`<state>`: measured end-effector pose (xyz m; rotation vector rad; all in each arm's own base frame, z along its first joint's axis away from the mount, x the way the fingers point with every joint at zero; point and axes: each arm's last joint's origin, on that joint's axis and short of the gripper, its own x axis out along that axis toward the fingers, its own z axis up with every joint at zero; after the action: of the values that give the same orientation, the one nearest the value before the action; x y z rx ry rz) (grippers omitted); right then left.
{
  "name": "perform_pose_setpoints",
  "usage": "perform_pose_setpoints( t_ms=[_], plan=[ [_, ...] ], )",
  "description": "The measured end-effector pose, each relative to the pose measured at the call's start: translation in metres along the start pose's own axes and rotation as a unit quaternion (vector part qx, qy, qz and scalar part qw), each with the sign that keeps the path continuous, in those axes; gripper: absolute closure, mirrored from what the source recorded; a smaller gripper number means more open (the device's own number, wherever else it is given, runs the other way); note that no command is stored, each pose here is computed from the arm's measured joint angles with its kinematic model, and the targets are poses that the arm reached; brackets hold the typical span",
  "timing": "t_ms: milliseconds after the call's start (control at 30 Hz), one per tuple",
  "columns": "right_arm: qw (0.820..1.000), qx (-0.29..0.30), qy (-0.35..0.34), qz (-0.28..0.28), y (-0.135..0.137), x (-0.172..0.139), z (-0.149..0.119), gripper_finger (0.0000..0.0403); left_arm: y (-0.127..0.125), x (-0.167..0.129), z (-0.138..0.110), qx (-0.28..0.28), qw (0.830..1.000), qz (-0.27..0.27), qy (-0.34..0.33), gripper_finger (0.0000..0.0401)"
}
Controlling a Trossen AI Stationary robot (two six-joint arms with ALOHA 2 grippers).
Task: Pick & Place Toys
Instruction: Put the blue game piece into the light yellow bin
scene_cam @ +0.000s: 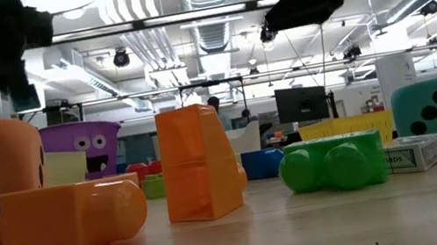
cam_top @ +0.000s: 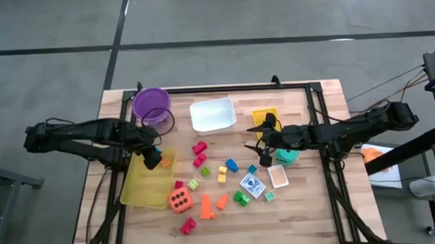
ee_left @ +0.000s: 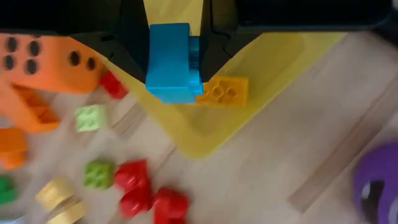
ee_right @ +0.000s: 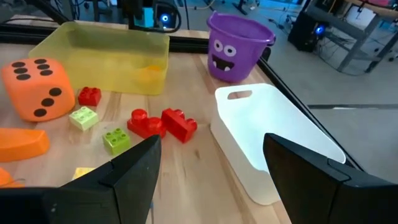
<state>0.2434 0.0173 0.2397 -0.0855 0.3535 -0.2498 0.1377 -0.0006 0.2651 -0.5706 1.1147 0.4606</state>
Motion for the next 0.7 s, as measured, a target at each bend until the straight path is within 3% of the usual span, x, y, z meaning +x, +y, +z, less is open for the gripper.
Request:
perform_pose_setpoints(
  t_ms=[167, 433, 700],
  plan=[
    [1.0, 0.0, 0.0, 0.0, 0.0, 0.0, 0.0, 0.0122, 0.005, 0.018, -0.01, -0.013, 0.999, 0.015, 0.048, 0.031],
    [1.0, -0.002, 0.001, 0.0, 0.0, 0.0, 0.0, 0.0122, 0.014, 0.054, -0.028, -0.084, 0.986, 0.053, 0.132, 0.031],
    [1.0, -0.004, 0.001, -0.001, 0.0, 0.0, 0.0, 0.0122, 0.011, 0.081, -0.03, -0.096, 0.988, -0.009, 0.124, 0.0307]
  ],
)
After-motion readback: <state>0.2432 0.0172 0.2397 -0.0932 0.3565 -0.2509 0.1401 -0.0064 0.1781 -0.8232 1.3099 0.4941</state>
